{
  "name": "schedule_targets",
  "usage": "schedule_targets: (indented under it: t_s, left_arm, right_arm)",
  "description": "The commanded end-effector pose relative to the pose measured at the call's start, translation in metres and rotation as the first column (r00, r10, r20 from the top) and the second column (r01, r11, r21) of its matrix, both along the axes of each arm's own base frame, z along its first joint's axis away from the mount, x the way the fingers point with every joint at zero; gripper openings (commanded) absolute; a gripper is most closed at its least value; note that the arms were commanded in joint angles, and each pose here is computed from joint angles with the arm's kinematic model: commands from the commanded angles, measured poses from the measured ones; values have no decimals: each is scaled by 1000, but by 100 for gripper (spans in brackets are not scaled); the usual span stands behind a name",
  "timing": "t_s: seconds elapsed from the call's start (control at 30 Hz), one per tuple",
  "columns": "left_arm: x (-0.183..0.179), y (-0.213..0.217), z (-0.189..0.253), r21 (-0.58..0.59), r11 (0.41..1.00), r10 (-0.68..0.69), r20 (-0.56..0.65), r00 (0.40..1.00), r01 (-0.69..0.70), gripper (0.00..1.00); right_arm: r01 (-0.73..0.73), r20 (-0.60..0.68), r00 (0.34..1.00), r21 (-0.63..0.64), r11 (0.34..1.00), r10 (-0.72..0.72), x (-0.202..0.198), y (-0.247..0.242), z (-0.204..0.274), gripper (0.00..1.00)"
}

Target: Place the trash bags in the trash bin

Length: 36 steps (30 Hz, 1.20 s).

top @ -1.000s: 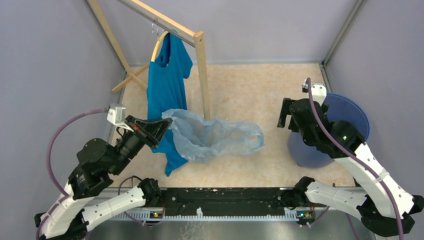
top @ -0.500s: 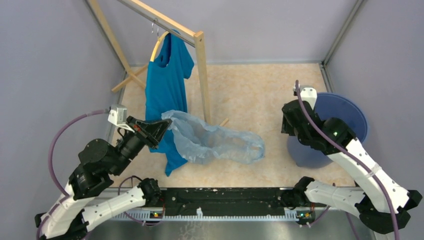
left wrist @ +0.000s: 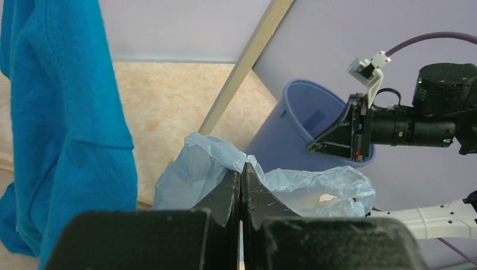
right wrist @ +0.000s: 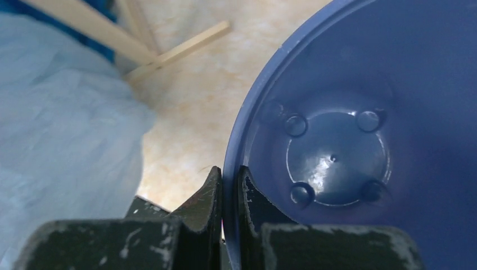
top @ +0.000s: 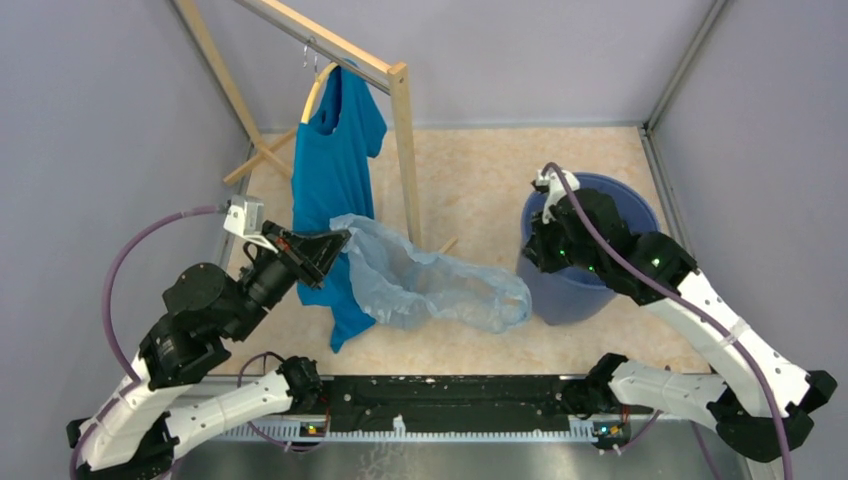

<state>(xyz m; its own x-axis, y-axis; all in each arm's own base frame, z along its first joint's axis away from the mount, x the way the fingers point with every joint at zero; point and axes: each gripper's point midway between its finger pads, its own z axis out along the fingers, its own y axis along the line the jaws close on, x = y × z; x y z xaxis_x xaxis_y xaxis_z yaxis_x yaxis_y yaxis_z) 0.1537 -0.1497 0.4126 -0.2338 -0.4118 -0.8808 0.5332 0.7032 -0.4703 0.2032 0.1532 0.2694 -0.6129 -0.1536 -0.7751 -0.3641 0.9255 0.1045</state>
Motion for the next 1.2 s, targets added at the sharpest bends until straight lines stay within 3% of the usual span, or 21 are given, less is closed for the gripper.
schedule_targets:
  t_s: [0.0,0.13,0.33,0.43,0.57,0.77,0.9,1.17]
  left_arm:
    - [2,4,21,-13,1000,19,30,999,-18,0]
    - [2,5,23,-20,999,26,22,999,-26,0]
    - [2,12,26,-39,998,50,11,999,-49,0]
    - [2,14,31,-46,997,55,15,998,-54,0]
    - [1,14,34,-45,998,52,15,999,-51,0]
    - [0,14,36,-53,998,47,15,999,-46,0]
    - [-1,14,36,-59,997,45,13,999,-44,0]
    - [-3,15,40,-71,997,38,18,999,-36,0]
  right_arm:
    - [-293,-4,954,196,936,300,-21,75,21,0]
    - [-330,-21,942,111,937,334,-26,87,9,0]
    - [-432,-7,895,237,870,446,-49,116,13,0]
    - [-415,21,906,245,876,423,-48,111,22,12]
    - [-397,77,918,244,885,390,-48,97,42,40]
    - [-387,227,915,253,887,334,-54,63,84,65]
    - [-422,299,895,328,845,331,-68,55,97,72]
    - [-633,379,773,426,646,508,-115,73,96,82]
